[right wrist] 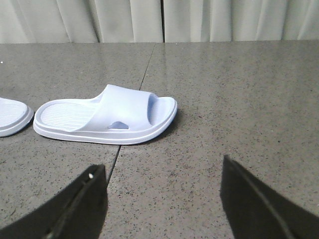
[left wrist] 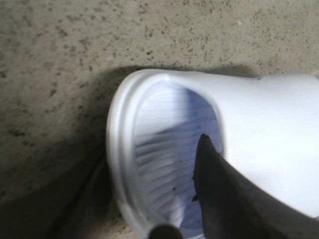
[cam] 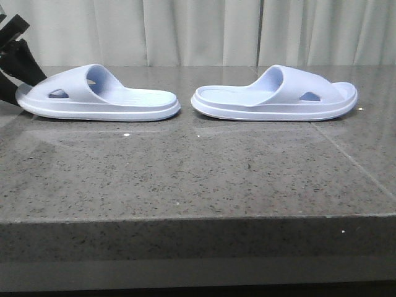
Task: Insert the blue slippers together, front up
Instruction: 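Lower the left gripper onto the heel of the nearer slipper and grasp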
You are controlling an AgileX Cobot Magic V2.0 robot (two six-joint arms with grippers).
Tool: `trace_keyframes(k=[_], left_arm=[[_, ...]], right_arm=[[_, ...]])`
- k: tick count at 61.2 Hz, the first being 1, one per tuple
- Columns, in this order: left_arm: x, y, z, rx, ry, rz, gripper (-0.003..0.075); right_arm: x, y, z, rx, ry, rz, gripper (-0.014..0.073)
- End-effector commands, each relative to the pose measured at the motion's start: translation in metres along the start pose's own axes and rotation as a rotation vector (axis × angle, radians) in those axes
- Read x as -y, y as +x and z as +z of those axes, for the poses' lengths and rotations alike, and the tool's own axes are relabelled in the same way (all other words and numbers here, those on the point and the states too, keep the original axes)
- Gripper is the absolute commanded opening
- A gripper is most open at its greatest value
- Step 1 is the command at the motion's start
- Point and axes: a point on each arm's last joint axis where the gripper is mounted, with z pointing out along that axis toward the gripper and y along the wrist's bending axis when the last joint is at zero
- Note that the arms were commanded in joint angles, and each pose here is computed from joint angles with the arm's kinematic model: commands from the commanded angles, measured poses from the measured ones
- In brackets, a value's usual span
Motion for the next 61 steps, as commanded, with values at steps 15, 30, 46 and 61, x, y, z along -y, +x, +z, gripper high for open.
trace_keyframes(k=[15,30,46,61], left_arm=[[0.019,-0.005,-0.008,0.034,0.018,0.042,0.0182],[0.02,-0.005,-0.008,0.028,0.021,0.042,0.0059],[0.026,-0.002,-0.009,-0.006,0.103,0.021,-0.002],[0.038,-0.007,-0.018,0.032,0.211,-0.011,-0.002]], right_arm=[[-0.001,-0.017,-0.002,0.101,0.0,-0.008,0.0511],[-0.001,-0.017,-0.002,0.101,0.0,-0.008,0.0511],[-0.001,-0.018,-0.002,0.103,0.0,-0.008,0.0511],[-0.001,-0.018,-0.002,0.103,0.0,-0.008,0.0511]])
